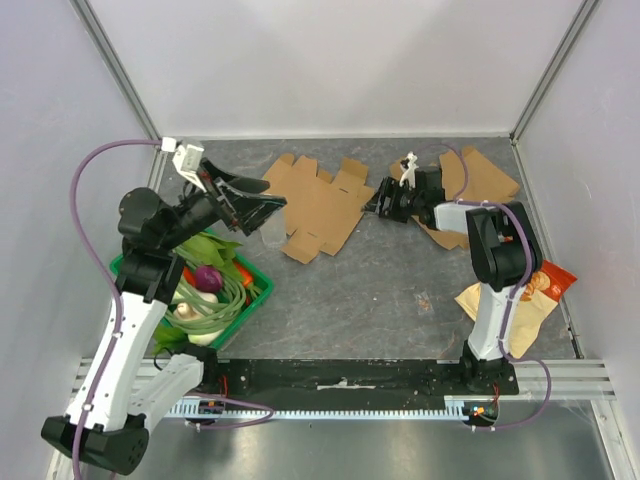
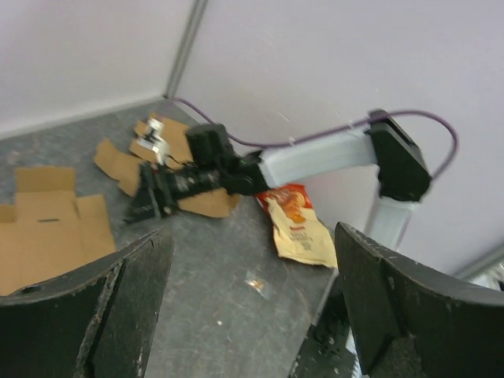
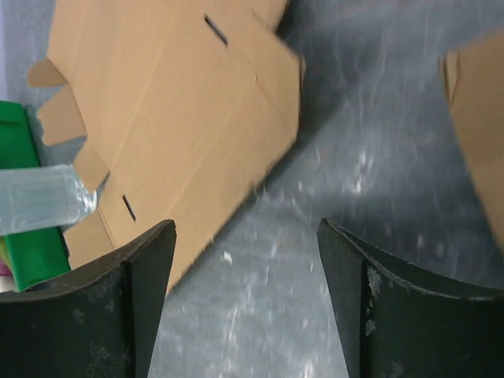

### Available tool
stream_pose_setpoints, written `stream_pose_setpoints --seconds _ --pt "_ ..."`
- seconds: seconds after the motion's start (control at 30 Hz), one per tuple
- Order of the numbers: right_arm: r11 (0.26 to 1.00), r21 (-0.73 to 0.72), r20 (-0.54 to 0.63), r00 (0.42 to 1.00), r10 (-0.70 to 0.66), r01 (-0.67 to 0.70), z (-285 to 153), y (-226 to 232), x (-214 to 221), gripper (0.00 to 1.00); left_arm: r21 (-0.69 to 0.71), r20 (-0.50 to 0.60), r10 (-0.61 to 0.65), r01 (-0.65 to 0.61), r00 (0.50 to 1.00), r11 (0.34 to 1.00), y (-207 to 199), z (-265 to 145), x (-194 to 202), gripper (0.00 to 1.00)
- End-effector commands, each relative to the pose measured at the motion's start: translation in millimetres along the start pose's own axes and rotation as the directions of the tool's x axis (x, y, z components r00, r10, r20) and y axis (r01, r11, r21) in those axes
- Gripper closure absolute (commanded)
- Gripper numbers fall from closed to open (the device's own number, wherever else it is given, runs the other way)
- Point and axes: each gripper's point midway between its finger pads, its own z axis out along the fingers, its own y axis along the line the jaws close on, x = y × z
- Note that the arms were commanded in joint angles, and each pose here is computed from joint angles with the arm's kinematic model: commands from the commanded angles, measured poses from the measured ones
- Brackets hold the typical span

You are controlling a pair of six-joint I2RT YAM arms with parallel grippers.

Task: Fold the paper box

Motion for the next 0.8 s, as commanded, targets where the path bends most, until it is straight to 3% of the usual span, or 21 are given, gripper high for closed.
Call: stream_pose_setpoints --seconds 0.0,0.13,0.33,0.43,0.47,0.53,0.7,0.77 --pt "0.995 -0.035 0.148 0.985 -0.090 0.096 21 -5 -60 0.21 0.119 -0.024 -0.032 0.035 0.999 0.992 -29 7 6 0.14" --pt "0.995 -0.048 0.148 0.985 -0.085 0.093 43 -17 -63 0.29 0.193 -0.084 -0.063 0.079 0.994 0.978 -53 20 29 0.20" --pt "0.985 -0.150 0.183 0.982 -0.053 0.081 59 -5 -73 0.54 0.225 -0.170 -0.086 0.123 0.982 0.967 -71 42 68 0.26" --pt "0.986 -0.142 0.208 0.976 -0.059 0.090 52 0 -83 0.76 0.206 -0.192 -0.075 0.115 0.979 0.972 -69 54 77 0.28" --pt "0.986 -0.134 0.218 0.973 -0.071 0.102 50 2 -88 0.91 0.201 -0.201 -0.070 0.111 0.977 0.973 -70 56 76 0.28" --pt "0.987 -0.122 0.222 0.972 -0.078 0.107 40 12 -104 1.00 0.178 -0.220 -0.069 0.109 0.973 0.978 -63 65 82 0.28" --pt "0.989 0.022 0.266 0.953 -0.145 0.144 -17 26 -144 1.00 0.155 -0.240 -0.065 0.104 0.969 0.982 -60 75 82 0.29" --pt "0.992 0.084 0.269 0.957 -0.110 0.090 -54 28 -146 1.00 0.143 -0.249 -0.065 0.103 0.966 0.984 -57 79 82 0.28"
